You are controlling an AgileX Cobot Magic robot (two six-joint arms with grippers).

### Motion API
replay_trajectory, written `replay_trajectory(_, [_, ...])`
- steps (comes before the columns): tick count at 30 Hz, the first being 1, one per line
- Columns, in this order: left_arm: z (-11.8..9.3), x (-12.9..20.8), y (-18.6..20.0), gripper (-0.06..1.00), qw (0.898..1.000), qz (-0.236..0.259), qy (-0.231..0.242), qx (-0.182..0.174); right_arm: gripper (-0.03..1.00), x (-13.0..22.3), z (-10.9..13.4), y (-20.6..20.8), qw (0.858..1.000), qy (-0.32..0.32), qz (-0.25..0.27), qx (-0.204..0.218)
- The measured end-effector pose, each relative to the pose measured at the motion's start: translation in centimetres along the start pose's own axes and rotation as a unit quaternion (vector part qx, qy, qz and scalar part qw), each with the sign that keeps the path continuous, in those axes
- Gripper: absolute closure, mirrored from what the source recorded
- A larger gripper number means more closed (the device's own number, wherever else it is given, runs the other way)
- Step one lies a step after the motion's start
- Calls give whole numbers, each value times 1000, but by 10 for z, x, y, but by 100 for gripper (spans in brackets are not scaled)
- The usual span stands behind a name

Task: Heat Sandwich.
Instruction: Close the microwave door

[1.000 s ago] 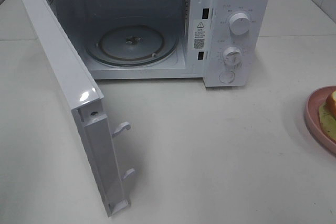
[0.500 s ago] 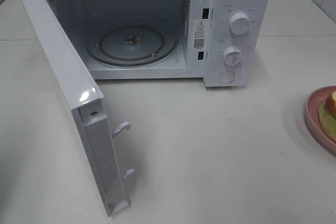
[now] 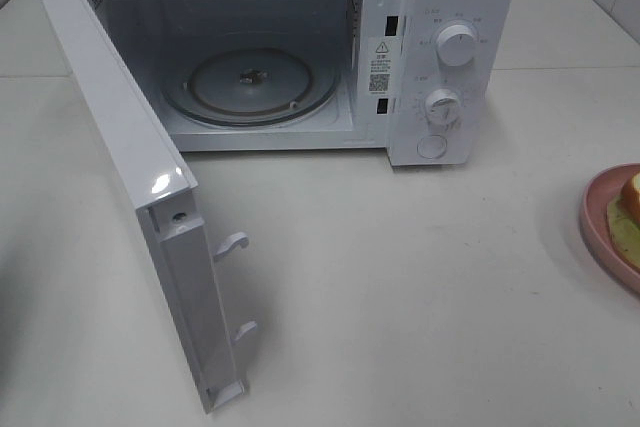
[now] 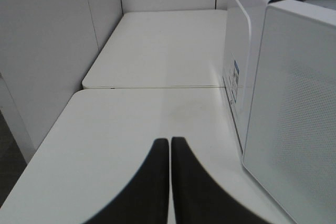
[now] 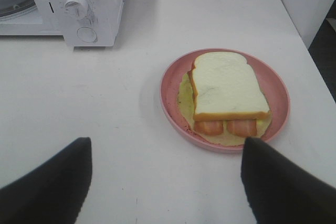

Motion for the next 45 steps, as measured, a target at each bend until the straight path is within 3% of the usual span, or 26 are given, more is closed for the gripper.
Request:
replay_trajectory(4, [-6,6,-16,94,1000,3,-8,12,20,0,0,0,1000,0,0,0])
replay_trajectory(19, [-55,33,-65,94,993,33,-46,106,20,0,0,0,1000,0,0,0])
replay_trajectory(29, [-97,38,-88,94,979,24,-74,191,20,0,0,0,1000,0,0,0])
replay_trajectory(37, [-119,41,-97,94,973,26,-73,215,20,0,0,0,1000,0,0,0])
replay_trajectory(45, [-164,29,-106,94,960,0,-81,268,20,0,0,0,1000,0,0,0])
Point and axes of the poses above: a point on each arm's last joint axis where the gripper is mounted, y pointing back along that axis away from the gripper, z along the wrist's bending axis when the last joint is at zero, x = y × z, the point moved 2 cm from there along -y, pointing out along that axis toward the gripper, and after that the axes turned 9 degrees about -y, right-handed, at the moved point
